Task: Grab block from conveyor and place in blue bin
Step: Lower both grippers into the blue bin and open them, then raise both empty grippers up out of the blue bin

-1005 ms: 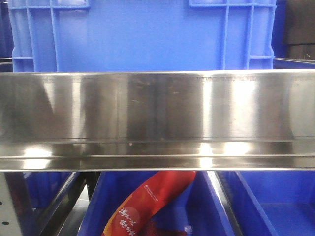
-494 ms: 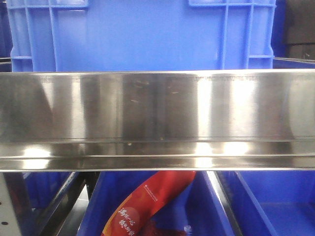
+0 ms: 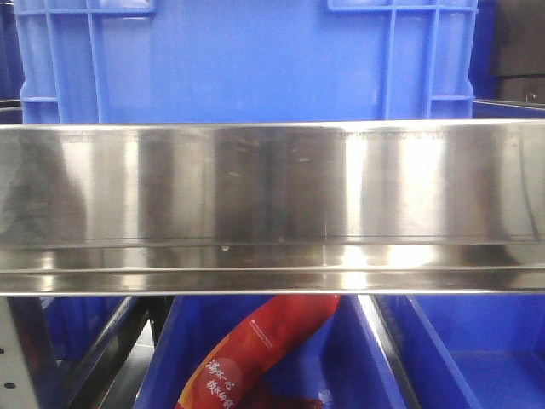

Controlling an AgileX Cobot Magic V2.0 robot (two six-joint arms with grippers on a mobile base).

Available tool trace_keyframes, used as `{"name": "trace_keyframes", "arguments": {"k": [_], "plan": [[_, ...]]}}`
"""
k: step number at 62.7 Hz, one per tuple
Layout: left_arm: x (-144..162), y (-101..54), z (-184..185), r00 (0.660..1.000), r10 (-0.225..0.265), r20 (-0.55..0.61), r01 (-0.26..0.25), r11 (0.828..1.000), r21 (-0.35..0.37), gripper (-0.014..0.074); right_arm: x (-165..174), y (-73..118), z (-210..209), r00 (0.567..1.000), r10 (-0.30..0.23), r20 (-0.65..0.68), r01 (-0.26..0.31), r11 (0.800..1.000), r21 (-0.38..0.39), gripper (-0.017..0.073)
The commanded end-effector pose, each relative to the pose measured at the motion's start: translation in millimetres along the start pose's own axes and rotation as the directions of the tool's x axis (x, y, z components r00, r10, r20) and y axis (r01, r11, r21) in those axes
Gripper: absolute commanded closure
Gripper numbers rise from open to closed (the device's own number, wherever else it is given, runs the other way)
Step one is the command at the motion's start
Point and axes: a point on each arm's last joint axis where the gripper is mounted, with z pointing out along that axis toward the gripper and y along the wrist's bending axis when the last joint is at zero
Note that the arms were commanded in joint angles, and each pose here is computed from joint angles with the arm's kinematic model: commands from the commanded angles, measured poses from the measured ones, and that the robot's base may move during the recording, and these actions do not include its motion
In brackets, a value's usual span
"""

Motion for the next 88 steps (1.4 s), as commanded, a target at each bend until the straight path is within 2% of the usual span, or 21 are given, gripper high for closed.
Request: {"name": "trace_keyframes", "arguments": {"k": [1, 5, 10, 15, 24, 31, 38, 46, 51, 55, 58, 65, 68, 73, 77, 79, 83, 88], "plan": [[-17.5, -1.9, 24.6, 1.0, -0.004, 0.019, 0.003, 1.0, 0.019, 0.0705, -16.3, 1.7, 21.2, 0.998, 0.057, 0.018, -0.056, 0.998, -0.028, 0.0715], [-28.7, -2.4, 44.5, 0.999, -0.048, 0.012, 0.048, 0.998, 0.034, 0.0705, -24.0, 6.4, 36.8, 0.997, 0.076, 0.001, -0.075, 0.995, -0.064, 0.0715], [-40.1, -4.3, 67.6, 0.99, -0.142, -0.002, 0.142, 0.988, 0.063, 0.0705, -32.4, 17.3, 55.2, 0.997, 0.071, -0.019, -0.073, 0.99, -0.123, 0.0715], [-47.3, -5.3, 90.0, 0.98, -0.199, -0.018, 0.2, 0.977, 0.08, 0.0705, -37.4, 33.3, 73.1, 0.997, 0.061, -0.044, -0.069, 0.978, -0.195, 0.0715], [-48.3, -5.5, 124.8, 0.976, -0.211, -0.053, 0.215, 0.974, 0.079, 0.0705, -41.6, 64.8, 104.0, 0.995, 0.038, -0.087, -0.063, 0.951, -0.303, 0.0715], [-39.4, -7.4, 143.1, 0.961, -0.258, -0.095, 0.266, 0.96, 0.083, 0.0705, -36.8, 84.2, 128.4, 0.992, 0.021, -0.124, -0.063, 0.936, -0.347, 0.0715], [-28.3, -9.1, 154.3, 0.953, -0.262, -0.153, 0.277, 0.958, 0.081, 0.0705, -24.5, 95.9, 152.4, 0.985, 0.004, -0.175, -0.067, 0.931, -0.359, 0.0715], [-19.6, -10.3, 162.3, 0.946, -0.26, -0.196, 0.279, 0.957, 0.078, 0.0705, -11.9, 100.2, 172.3, 0.977, -0.005, -0.213, -0.071, 0.934, -0.35, 0.0698], [-14.3, -11.3, 165.4, 0.943, -0.238, -0.231, 0.263, 0.961, 0.082, 0.0704, -6.7, 101.4, 179.0, 0.975, -0.007, -0.223, -0.072, 0.936, -0.346, 0.0617], [-9.5, -12.5, 167.2, 0.937, -0.226, -0.267, 0.257, 0.962, 0.088, 0.0704, -1.9, 102.5, 183.8, 0.971, -0.011, -0.238, -0.074, 0.936, -0.344, 0.0503], [-5.7, -13.4, 169.1, 0.932, -0.216, -0.292, 0.252, 0.963, 0.091, 0.0692, 1.1, 103.1, 186.7, 0.969, -0.013, -0.247, -0.074, 0.937, -0.342, 0.0383], [1.1, -14.1, 175.0, 0.923, -0.214, -0.321, 0.254, 0.963, 0.09, 0.0552, 8.7, 104.5, 195.4, 0.965, -0.018, -0.261, -0.074, 0.939, -0.336, 0.017], [2.5, -14.2, 176.4, 0.921, -0.214, -0.326, 0.255, 0.963, 0.089, 0.0448, 10.8, 104.9, 197.6, 0.964, -0.019, -0.266, -0.074, 0.939, -0.335, 0.0076], [3.6, -14.3, 177.8, 0.92, -0.214, -0.328, 0.255, 0.963, 0.088, 0.0276, 11.7, 105.1, 198.0, 0.963, -0.02, -0.27, -0.074, 0.939, -0.335, -0.0011], [3.5, -14.2, 177.8, 0.921, -0.214, -0.326, 0.255, 0.963, 0.087, 0.0148, 11.9, 105.1, 197.9, 0.962, -0.021, -0.273, -0.074, 0.939, -0.336, -0.001], [3.3, -14.1, 177.9, 0.921, -0.214, -0.325, 0.255, 0.963, 0.087, 0.0113, 11.3, 105.0, 197.4, 0.962, -0.021, -0.271, -0.074, 0.939, -0.336, -0.001], [2.9, -13.9, 178.0, 0.923, -0.215, -0.319, 0.255, 0.963, 0.086, 0.0091, 10.1, 104.8, 196.1, 0.963, -0.02, -0.269, -0.074, 0.939, -0.337, -0.001], [-3.0, -13.7, 175.5, 0.928, -0.215, -0.305, 0.253, 0.963, 0.09, 0.0117, 4.6, 103.7, 189.1, 0.965, -0.021, -0.263, -0.073, 0.937, -0.343, -0.0005]]}}
